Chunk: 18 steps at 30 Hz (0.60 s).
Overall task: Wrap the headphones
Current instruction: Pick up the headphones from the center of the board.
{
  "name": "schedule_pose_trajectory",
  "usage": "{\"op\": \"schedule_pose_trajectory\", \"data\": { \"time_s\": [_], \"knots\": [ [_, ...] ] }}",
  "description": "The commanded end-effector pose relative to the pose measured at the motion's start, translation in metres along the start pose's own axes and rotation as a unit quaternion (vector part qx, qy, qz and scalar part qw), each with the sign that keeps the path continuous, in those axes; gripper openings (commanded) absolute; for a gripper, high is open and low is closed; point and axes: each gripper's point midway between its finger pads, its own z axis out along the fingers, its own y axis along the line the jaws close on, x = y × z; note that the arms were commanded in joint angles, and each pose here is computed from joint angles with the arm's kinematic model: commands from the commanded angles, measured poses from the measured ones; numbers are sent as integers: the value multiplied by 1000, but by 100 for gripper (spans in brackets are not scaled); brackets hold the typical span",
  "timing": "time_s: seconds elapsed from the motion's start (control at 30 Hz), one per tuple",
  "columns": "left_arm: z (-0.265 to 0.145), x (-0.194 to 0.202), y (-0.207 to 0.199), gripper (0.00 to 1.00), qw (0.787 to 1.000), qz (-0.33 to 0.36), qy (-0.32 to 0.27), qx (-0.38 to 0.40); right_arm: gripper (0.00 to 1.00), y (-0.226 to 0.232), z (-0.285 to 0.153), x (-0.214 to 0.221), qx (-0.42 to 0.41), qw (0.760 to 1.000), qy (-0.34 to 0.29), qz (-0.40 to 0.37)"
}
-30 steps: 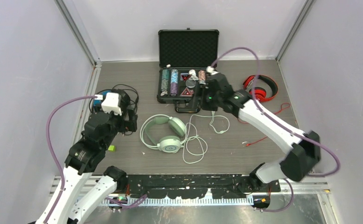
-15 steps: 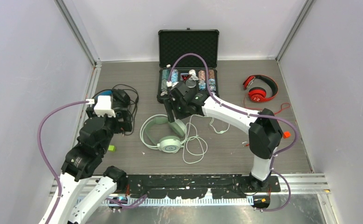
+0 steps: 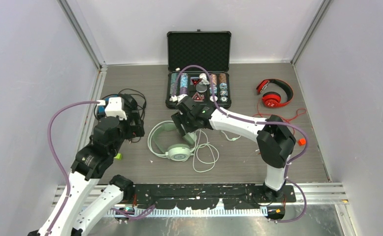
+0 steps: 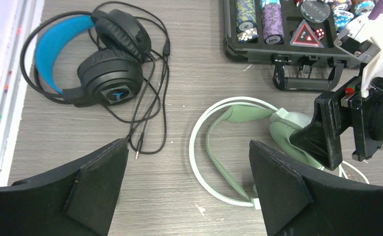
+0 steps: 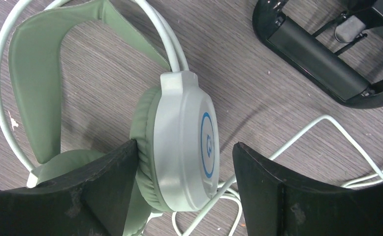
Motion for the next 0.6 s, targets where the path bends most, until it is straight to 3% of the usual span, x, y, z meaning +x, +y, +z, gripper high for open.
{"op": "schedule_pose_trajectory", "data": {
  "time_s": [0.0,0.4,0.47,0.57],
  "knots": [
    [6,4,-9,95,999,-38,21,8,74,-4,19,12,13,1000,2,-24],
    [19,20,-17,94,997,-63,53,7,77,-6,14,10,16,999,-8,-35],
    [20,23,-17,93,996,-61,60,4,74,-14,15,12,34,999,-12,-38],
    [23,30,-18,92,995,-63,74,2,58,-20,10,9,48,998,-32,-35]
  ]
}}
